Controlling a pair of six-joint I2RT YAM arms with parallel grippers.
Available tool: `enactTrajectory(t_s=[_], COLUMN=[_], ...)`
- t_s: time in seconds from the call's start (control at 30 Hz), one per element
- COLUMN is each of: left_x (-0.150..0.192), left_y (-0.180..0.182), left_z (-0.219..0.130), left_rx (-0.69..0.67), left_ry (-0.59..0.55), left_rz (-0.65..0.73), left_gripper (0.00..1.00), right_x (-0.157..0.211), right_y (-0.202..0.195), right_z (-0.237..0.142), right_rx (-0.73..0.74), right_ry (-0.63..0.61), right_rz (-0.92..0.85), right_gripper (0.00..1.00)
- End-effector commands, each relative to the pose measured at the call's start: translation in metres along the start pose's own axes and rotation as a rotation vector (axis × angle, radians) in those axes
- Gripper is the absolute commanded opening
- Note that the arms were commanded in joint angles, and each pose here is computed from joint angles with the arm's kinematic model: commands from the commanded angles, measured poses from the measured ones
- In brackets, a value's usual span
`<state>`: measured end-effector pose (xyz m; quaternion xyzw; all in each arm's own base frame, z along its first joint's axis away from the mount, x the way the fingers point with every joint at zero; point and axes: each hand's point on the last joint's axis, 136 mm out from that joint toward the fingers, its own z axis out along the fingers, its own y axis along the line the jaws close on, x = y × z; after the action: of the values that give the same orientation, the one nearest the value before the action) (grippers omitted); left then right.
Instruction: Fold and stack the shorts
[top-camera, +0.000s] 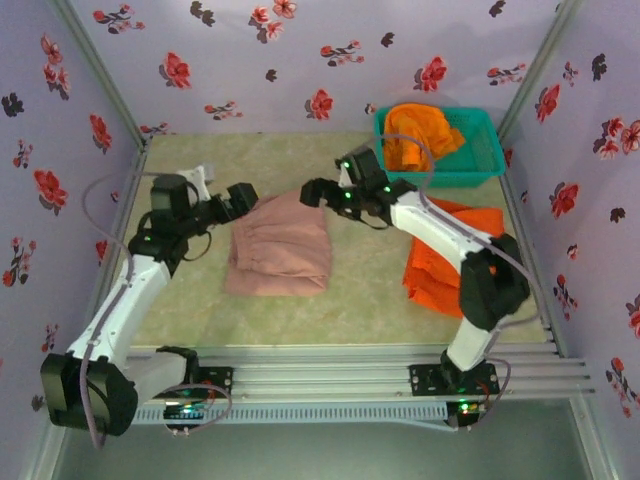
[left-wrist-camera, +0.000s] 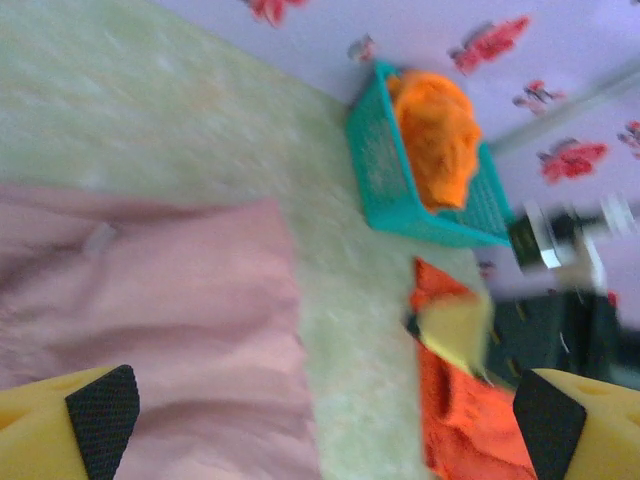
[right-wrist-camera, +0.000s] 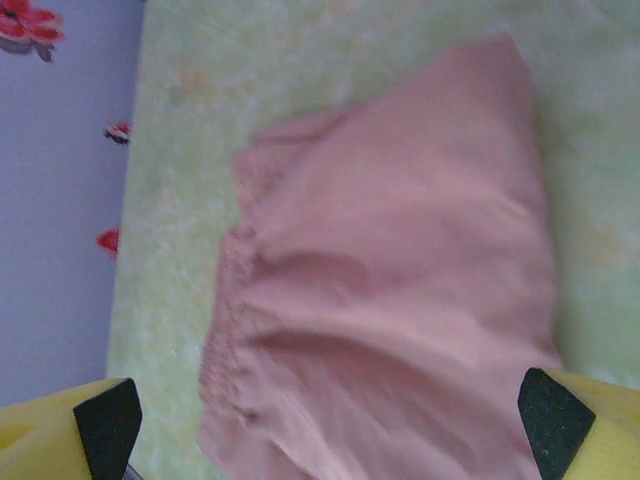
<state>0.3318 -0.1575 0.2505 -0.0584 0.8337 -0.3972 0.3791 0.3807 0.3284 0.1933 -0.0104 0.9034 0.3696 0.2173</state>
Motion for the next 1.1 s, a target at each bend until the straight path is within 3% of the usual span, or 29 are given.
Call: enactTrajectory(t_s=[0.0,0.2,0.5,0.83,1.07], left_x=[0.045,0.088,0.128,0.174,0.195], left_y=[0.012,0.039,0.097,0.135,0.152], left_z=[0.025,0.054,0.06,0.043,0.034], left_rx=[0.053,0.031,-0.13,-0.209,-0.247], left_ry=[0.11,0.182,0.216,0.25,0.259], left_rz=[-0.16,-0.127,-0.082,-0.127,-0.169], left_gripper=[0.99,0.99,0.99,0.99,0.99], right_x=[-0.015,-0.039,-0.036,-0.041,-0.052], right_y=[0.015,0.025,-0.009,-0.054,-0.052], right_z=[0.032,0.087,0.154,0.185,0.184], right_rx=[-0.054,-0.098,-0.057,-0.008,-0.016], right_ry=[0.04,0.085,0.147,0.13,0.089], right_rz=[0.048,0.107,0.177,0.208,0.171], right_gripper=[0.99,0.99,0.99,0.99,0.99])
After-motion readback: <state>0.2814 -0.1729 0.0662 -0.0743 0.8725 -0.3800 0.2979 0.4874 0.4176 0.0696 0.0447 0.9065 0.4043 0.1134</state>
